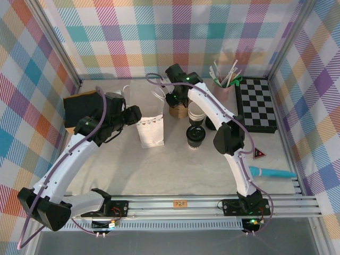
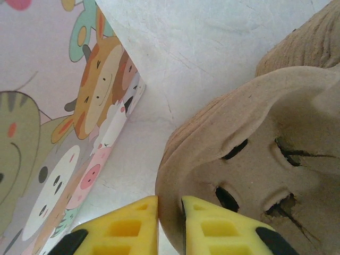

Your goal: Pack the takeout coffee

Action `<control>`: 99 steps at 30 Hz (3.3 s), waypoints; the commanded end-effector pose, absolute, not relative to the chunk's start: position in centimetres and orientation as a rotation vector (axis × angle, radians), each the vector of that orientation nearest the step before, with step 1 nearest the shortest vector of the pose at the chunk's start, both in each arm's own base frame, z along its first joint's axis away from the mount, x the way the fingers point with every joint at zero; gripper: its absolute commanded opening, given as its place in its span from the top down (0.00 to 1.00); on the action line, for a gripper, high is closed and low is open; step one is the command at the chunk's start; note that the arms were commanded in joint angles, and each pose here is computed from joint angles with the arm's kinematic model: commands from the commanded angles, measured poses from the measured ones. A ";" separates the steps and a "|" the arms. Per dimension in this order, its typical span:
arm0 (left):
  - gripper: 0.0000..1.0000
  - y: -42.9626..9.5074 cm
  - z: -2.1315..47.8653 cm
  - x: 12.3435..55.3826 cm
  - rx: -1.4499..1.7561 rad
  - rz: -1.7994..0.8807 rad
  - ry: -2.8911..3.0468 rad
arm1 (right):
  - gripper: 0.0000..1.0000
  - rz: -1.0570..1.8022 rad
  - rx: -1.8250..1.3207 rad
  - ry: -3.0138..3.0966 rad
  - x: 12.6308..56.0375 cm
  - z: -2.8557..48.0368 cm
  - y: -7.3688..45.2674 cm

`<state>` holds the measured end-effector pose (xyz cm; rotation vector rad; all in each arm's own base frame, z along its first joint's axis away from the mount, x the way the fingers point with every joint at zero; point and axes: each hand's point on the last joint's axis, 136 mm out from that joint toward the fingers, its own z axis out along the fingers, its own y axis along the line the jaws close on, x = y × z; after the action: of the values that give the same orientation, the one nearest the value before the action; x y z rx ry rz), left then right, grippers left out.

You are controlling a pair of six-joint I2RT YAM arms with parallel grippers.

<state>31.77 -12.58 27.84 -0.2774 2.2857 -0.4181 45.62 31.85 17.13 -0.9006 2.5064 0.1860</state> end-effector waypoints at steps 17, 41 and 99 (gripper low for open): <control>0.41 -12.1 30.1 32.0 -0.268 -0.443 2.214 | 0.86 0.196 -0.842 2.369 45.6 23.7 31.7; 0.41 -11.8 31.1 31.6 -0.268 -0.449 2.189 | 0.87 0.128 -0.862 2.256 43.2 30.3 30.1; 0.24 -7.8 32.1 27.8 -0.394 -0.423 2.138 | 0.89 0.211 -1.367 1.711 27.9 38.0 44.4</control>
<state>28.35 -8.57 32.55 -0.3608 2.1318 -0.4395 27.81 43.71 37.27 -1.3934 1.7345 0.1878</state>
